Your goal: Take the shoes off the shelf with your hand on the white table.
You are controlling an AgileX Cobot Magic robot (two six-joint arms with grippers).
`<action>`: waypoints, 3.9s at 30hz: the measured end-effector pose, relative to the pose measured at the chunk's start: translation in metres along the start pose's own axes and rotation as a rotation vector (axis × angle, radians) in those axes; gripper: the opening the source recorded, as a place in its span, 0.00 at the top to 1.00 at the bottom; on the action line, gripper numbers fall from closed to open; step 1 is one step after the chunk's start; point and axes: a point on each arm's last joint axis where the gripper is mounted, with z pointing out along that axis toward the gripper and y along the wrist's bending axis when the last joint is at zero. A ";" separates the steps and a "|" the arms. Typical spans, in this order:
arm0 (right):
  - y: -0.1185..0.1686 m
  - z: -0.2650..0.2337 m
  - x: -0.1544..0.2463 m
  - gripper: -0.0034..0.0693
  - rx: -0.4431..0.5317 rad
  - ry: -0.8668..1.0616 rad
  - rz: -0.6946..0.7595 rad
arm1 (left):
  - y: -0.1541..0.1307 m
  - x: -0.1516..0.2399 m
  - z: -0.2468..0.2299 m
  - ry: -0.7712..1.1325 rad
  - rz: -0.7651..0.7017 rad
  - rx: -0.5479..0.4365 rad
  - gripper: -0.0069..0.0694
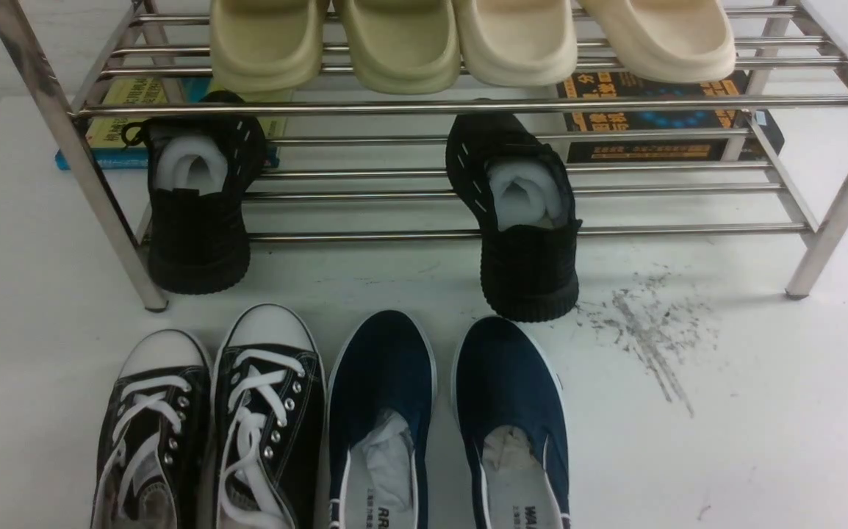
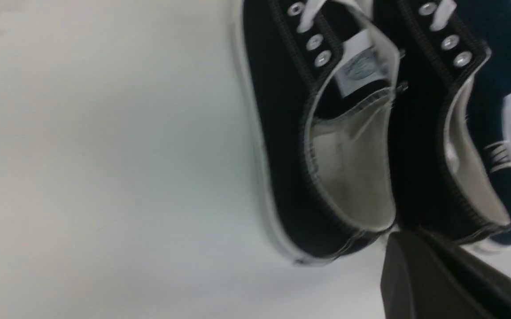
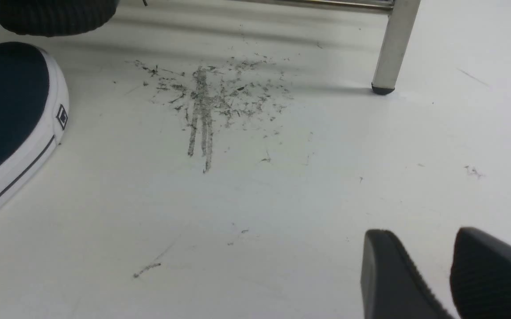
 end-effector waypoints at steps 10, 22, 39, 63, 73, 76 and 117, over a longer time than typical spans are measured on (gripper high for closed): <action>0.000 0.000 0.000 0.63 0.000 0.000 0.000 | 0.001 0.014 0.031 -0.221 -0.066 0.195 0.90; 0.000 0.000 0.000 0.63 0.000 0.000 0.000 | 0.008 0.009 0.032 -0.298 -0.062 0.119 0.89; 0.000 0.000 0.000 0.63 0.000 0.000 0.000 | 0.025 0.048 0.077 -0.242 0.138 -0.027 0.87; 0.000 0.000 0.000 0.63 0.000 0.000 0.000 | 0.032 0.049 0.082 -0.340 0.078 -0.137 0.84; 0.000 0.000 0.000 0.63 0.000 0.000 0.000 | 0.033 0.049 0.082 -0.351 0.071 -0.146 0.84; 0.000 0.000 0.000 0.63 0.000 0.000 0.000 | 0.034 0.048 0.082 -0.358 0.060 -0.163 0.84; 0.000 0.000 0.000 0.63 0.000 0.000 0.000 | 0.037 0.048 0.081 -0.374 0.053 -0.200 0.78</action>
